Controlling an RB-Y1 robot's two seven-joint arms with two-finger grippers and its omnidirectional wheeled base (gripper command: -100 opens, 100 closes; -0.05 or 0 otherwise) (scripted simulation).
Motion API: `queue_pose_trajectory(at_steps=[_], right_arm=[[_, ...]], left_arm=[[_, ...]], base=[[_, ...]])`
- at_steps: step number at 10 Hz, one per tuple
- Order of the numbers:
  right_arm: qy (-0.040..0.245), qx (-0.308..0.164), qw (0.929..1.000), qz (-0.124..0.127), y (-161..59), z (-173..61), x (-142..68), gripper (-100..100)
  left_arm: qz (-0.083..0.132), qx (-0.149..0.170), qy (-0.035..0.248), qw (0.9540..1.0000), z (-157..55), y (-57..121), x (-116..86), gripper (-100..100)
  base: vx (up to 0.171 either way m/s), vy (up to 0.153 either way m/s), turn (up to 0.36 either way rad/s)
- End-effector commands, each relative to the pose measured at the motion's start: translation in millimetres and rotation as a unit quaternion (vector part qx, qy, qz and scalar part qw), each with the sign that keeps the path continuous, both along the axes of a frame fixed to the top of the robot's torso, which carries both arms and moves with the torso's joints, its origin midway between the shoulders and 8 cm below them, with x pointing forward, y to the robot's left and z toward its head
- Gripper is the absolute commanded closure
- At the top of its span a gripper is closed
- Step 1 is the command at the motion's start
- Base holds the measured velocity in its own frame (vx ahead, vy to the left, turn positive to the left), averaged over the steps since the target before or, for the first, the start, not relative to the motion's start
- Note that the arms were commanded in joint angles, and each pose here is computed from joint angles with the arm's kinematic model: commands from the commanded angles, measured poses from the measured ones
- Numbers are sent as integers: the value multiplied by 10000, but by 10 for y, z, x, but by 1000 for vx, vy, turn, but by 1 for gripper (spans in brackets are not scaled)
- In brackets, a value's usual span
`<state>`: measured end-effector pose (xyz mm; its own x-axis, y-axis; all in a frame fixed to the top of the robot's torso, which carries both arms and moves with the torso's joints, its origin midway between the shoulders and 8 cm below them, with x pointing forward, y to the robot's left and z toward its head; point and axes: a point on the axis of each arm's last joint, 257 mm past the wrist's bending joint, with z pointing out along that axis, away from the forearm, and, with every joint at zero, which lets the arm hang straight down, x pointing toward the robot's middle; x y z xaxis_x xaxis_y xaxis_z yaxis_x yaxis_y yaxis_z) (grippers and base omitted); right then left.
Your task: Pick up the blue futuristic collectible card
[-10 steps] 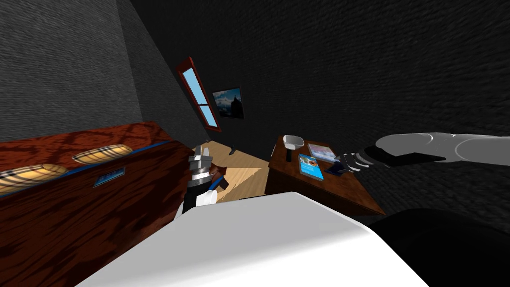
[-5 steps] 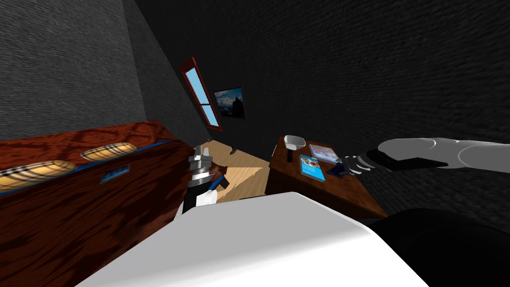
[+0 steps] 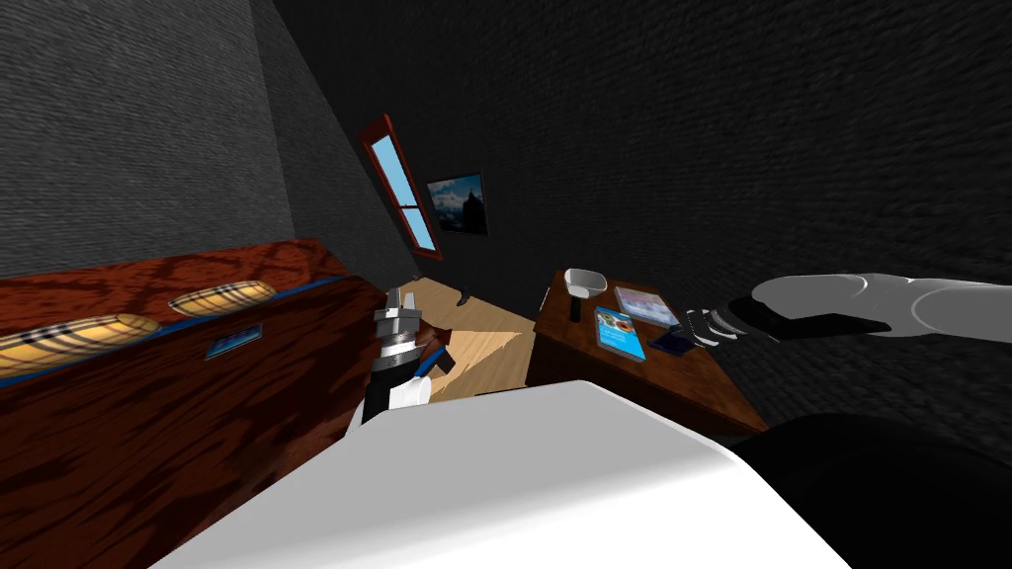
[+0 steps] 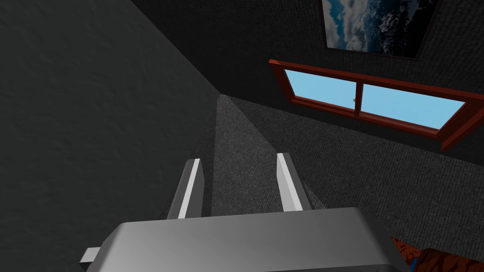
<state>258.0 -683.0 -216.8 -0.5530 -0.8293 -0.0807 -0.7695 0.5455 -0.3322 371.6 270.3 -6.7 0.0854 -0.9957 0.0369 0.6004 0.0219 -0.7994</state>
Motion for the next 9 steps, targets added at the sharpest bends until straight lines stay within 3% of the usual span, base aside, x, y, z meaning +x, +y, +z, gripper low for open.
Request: queue_pose_trajectory(at_steps=[1,3,4,5,8,9], right_arm=[[0,0,10000,0,0,0,0,100],[13,10,10000,-2,5,-7,-9,100],[17,12,10000,-2,6,-9,-12,0],[41,48,10000,78,75,73,63,100],[45,48,9999,116,109,107,97,100],[48,53,9999,120,116,113,102,0]], left_arm=[[0,0,0,10000,0,0,0,0],[0,0,0,10000,0,0,0,0],[0,0,0,10000,0,0,0,0],[0,0,0,10000,0,0,0,0],[0,0,0,10000,0,0,0,0],[0,0,0,10000,0,0,0,0]], base=[[0,0,0],[0,0,0],[0,0,0],[20,10,-79],[9,12,-53],[0,0,0]])
